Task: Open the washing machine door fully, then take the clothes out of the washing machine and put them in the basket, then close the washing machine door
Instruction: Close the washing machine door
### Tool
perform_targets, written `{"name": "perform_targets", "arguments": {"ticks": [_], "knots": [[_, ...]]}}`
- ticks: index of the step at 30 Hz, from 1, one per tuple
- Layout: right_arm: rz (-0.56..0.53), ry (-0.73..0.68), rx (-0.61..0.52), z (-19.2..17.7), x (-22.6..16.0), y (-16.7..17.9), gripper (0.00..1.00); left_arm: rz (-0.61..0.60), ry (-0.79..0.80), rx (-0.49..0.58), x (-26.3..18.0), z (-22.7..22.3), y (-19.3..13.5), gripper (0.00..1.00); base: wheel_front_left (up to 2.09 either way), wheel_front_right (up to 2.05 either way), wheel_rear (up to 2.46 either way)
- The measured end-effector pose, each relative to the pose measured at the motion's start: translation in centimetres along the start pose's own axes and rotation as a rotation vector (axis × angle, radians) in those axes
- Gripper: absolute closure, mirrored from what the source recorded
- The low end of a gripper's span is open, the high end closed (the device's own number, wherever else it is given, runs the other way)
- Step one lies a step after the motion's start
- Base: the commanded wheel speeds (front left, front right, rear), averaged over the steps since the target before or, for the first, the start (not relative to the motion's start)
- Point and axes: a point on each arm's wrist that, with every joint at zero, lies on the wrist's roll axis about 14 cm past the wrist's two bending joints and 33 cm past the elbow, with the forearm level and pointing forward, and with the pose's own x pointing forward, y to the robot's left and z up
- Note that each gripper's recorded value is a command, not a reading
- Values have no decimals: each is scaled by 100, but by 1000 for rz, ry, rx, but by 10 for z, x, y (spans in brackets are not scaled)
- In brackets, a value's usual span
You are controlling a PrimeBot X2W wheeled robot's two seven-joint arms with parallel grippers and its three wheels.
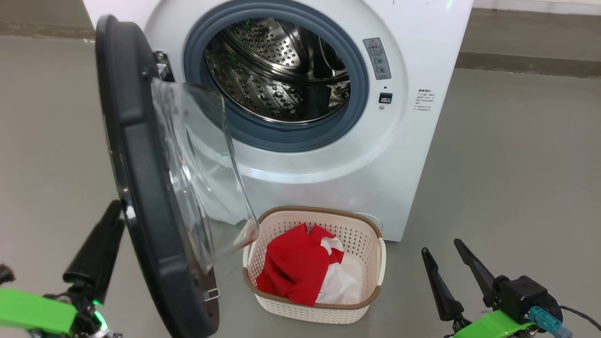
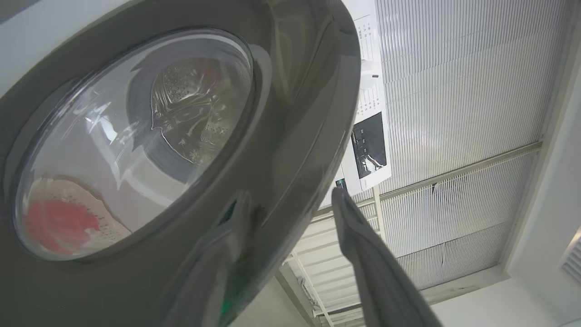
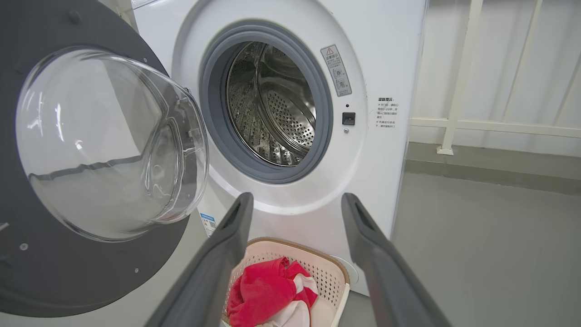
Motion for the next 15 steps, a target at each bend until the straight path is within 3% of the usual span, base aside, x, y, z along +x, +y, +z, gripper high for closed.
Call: {"name": "perform_targets", "arguments": {"ticks": [7, 15], "knots": [[-2, 4, 7, -2, 1, 0, 0, 27, -197, 256, -8, 34, 15, 0, 0, 0, 0], [-8, 6, 11, -3, 0, -1, 0, 48, -277, 659, -16, 42, 33, 0, 0, 0, 0]]}}
